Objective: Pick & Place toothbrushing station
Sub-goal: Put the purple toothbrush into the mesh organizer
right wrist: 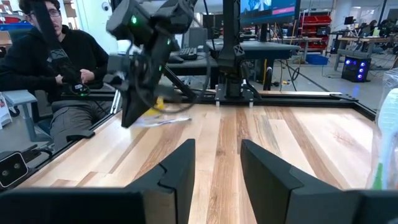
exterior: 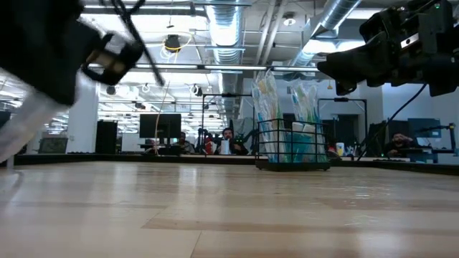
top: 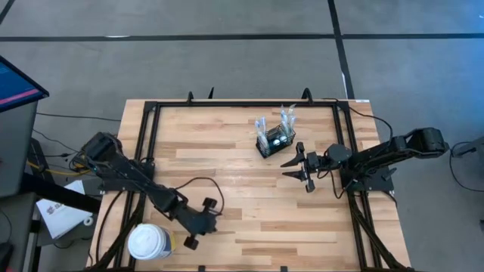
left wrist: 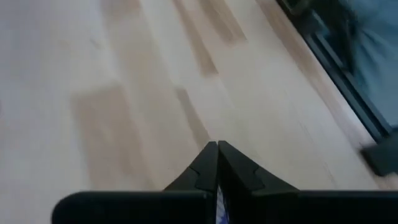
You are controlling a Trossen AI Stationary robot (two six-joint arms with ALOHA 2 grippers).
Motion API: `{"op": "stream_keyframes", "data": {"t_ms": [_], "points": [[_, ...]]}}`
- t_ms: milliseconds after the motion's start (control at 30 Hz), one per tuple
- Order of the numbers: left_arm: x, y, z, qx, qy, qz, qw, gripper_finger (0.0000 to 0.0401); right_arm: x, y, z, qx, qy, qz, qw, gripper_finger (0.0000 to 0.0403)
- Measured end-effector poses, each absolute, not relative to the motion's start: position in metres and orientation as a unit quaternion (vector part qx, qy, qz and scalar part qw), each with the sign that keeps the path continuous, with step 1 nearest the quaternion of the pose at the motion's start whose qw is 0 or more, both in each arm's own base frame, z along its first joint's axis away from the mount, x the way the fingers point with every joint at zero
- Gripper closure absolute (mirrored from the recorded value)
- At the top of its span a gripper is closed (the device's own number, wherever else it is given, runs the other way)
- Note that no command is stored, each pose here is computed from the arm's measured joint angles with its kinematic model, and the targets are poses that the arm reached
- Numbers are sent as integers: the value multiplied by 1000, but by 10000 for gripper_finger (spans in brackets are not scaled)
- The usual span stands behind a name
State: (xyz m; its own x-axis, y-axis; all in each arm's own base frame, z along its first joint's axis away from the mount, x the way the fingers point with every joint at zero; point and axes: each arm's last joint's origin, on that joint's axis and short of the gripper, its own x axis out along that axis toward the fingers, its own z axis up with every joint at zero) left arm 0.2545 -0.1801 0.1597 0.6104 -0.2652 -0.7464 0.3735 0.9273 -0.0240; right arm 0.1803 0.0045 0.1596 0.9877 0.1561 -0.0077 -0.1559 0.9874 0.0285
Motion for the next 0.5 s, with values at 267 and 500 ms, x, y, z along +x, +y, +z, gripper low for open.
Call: {"op": "stream_keyframes", "data": {"t_ms": [267,500], "points": [[252,-167,197,109,314,-83,940,401,180,5,160,15,5,78,997,283],[256,-158,211,106,262,-16,959,401,180,5,160,18,5,78,997,283]]}}
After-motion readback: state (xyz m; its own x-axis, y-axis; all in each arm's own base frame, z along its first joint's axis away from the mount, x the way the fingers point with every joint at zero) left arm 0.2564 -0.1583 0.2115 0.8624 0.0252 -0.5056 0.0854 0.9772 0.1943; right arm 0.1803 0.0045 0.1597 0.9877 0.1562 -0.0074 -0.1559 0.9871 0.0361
